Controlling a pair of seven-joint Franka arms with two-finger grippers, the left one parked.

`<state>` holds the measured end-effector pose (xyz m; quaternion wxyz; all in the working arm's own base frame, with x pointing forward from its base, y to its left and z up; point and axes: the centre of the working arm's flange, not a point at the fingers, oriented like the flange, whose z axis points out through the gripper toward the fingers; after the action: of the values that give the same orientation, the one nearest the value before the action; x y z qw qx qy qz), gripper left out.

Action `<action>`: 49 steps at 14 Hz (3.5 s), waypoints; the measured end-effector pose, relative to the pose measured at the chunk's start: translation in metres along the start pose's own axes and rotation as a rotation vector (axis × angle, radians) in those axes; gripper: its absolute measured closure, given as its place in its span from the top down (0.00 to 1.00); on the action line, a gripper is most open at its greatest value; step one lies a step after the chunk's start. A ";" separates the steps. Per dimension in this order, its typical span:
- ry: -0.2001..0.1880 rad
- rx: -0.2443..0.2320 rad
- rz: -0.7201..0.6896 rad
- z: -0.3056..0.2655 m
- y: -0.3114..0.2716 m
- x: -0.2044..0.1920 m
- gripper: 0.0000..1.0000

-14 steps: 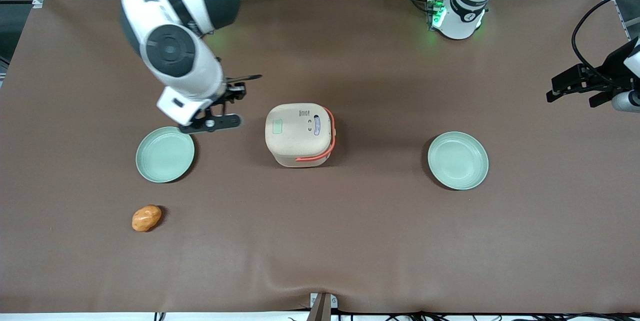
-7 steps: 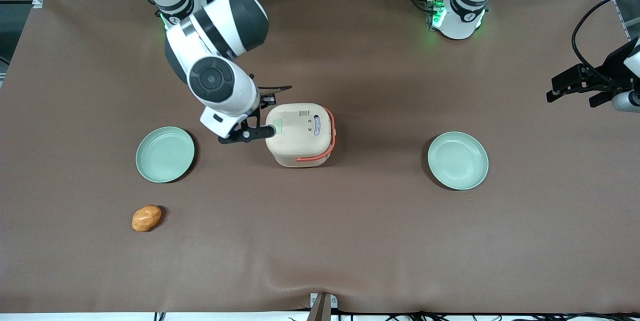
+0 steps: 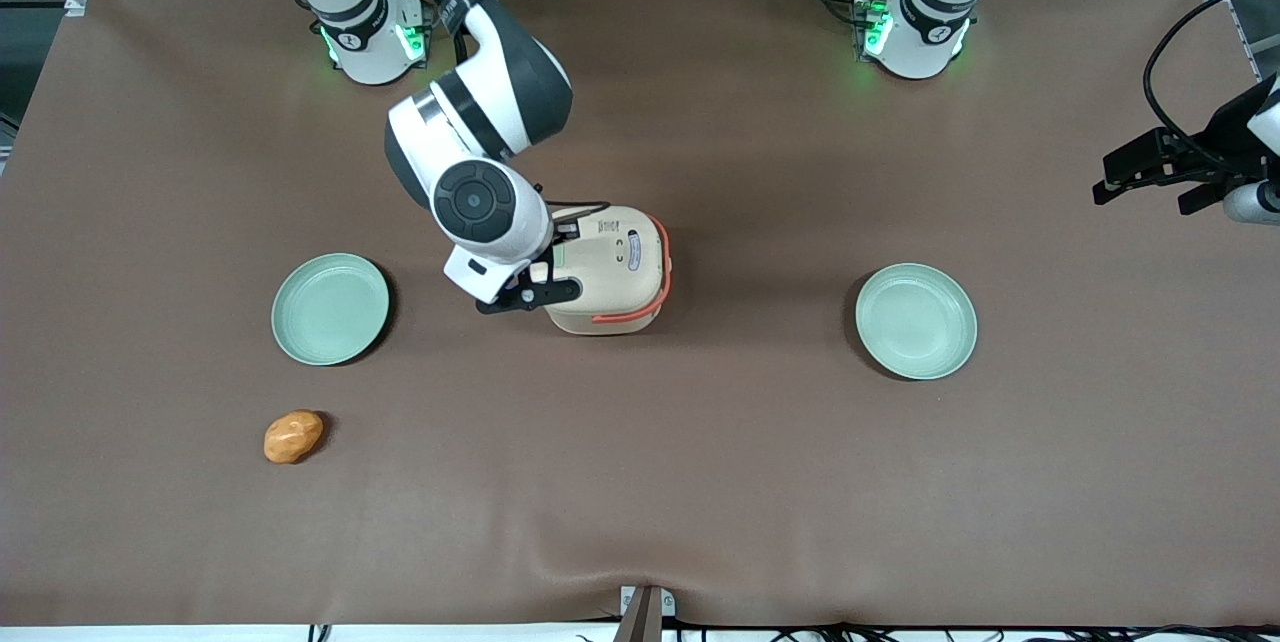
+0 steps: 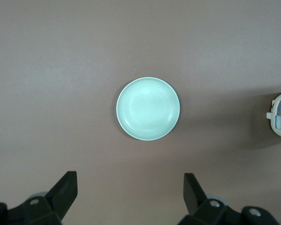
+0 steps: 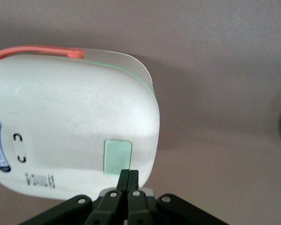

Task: Press rice cooker button with right arm

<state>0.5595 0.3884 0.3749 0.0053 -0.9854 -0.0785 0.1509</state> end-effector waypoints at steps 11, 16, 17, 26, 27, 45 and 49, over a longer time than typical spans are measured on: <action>-0.003 -0.004 -0.006 0.016 -0.007 0.005 0.01; 0.000 -0.003 -0.006 0.016 -0.008 0.006 0.01; 0.001 -0.003 -0.006 0.016 -0.008 0.006 0.01; 0.167 0.136 0.043 -0.095 0.029 -0.008 0.65; 0.180 0.142 0.046 -0.104 0.033 -0.011 0.74; 0.218 0.028 0.155 -0.253 0.317 -0.114 1.00; 0.214 0.025 0.195 -0.252 0.350 -0.117 1.00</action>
<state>0.5777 0.0277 0.6387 0.0109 -0.9987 0.0207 0.0457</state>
